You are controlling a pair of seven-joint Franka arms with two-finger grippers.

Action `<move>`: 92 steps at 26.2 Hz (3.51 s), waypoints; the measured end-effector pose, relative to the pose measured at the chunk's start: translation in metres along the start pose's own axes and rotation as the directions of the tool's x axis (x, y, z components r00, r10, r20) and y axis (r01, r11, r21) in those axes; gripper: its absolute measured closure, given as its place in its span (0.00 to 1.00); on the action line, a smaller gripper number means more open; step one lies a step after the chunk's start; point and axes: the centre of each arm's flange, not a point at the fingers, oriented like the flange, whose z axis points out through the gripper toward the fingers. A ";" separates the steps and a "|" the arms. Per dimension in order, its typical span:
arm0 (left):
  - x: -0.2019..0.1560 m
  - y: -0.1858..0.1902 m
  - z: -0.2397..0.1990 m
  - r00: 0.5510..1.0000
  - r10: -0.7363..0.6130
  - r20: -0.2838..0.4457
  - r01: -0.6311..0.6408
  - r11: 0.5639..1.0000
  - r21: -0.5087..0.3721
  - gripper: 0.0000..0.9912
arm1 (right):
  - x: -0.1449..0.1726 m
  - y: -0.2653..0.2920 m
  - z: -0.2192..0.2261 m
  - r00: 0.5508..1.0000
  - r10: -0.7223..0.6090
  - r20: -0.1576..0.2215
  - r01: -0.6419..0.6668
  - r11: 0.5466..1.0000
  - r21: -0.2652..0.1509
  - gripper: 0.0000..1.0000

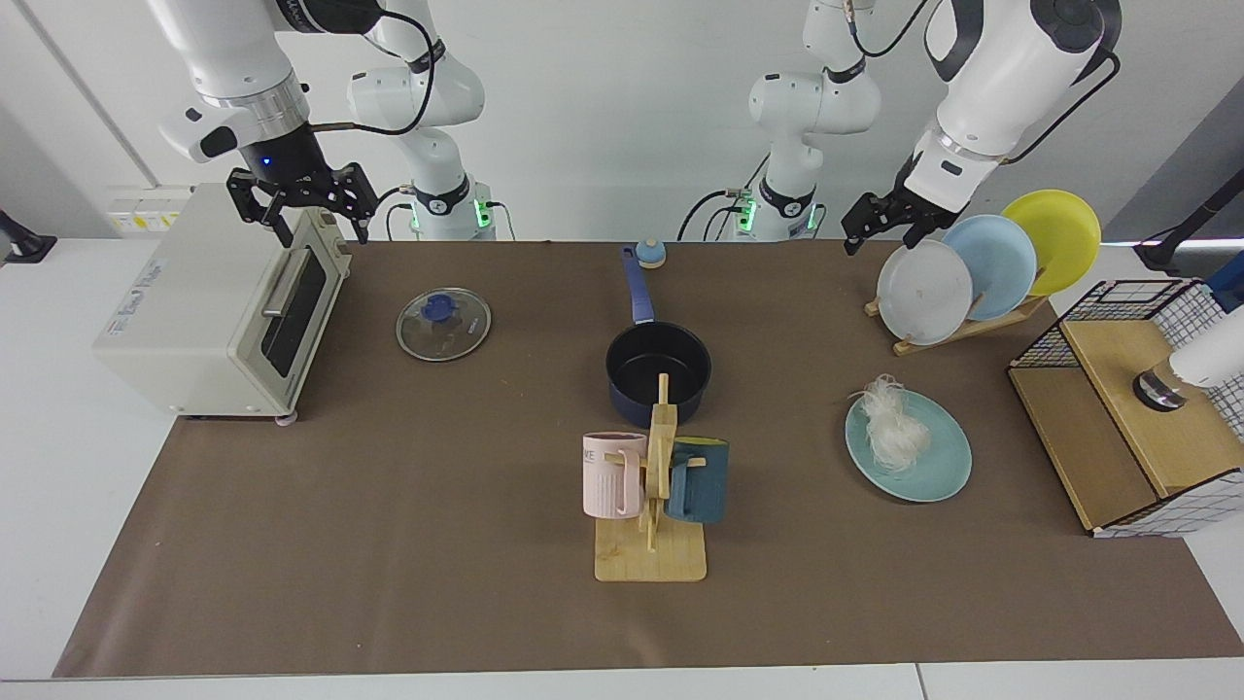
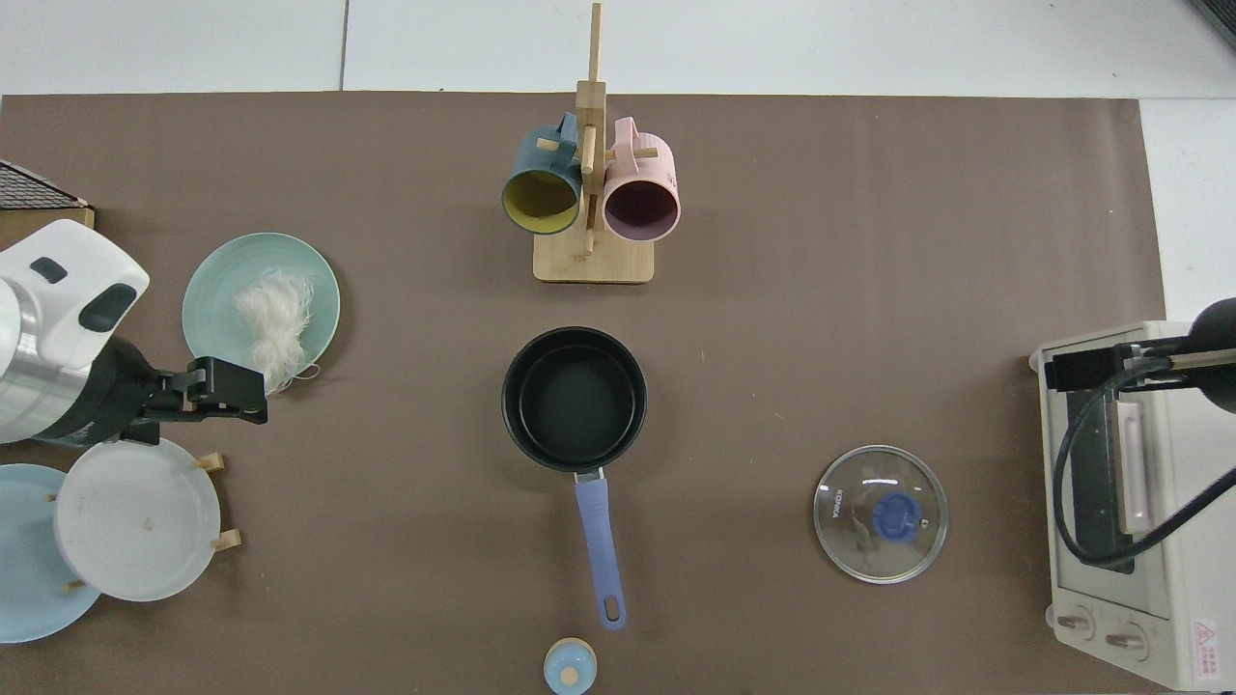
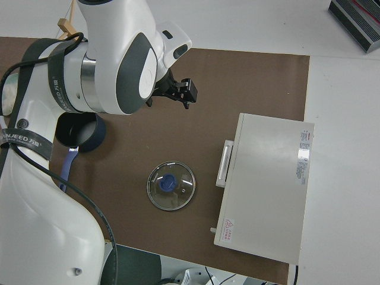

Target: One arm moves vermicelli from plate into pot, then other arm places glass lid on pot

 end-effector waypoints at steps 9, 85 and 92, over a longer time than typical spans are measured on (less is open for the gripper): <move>0.000 0.000 0.000 1.000 0.000 0.000 0.000 1.000 0.000 0.00 | 0.000 0.002 -0.001 1.000 0.003 -0.004 -0.003 1.000 0.000 0.00; 0.122 -0.100 0.070 0.970 -0.027 -0.242 0.023 1.000 -0.016 0.00 | -0.130 -0.068 0.315 0.970 0.178 0.168 -0.174 0.984 -0.039 0.00; 0.171 -0.081 0.161 0.971 0.084 -0.226 -0.081 0.996 0.021 0.00 | -0.132 -0.069 0.316 0.974 0.172 0.147 -0.169 0.985 -0.037 0.00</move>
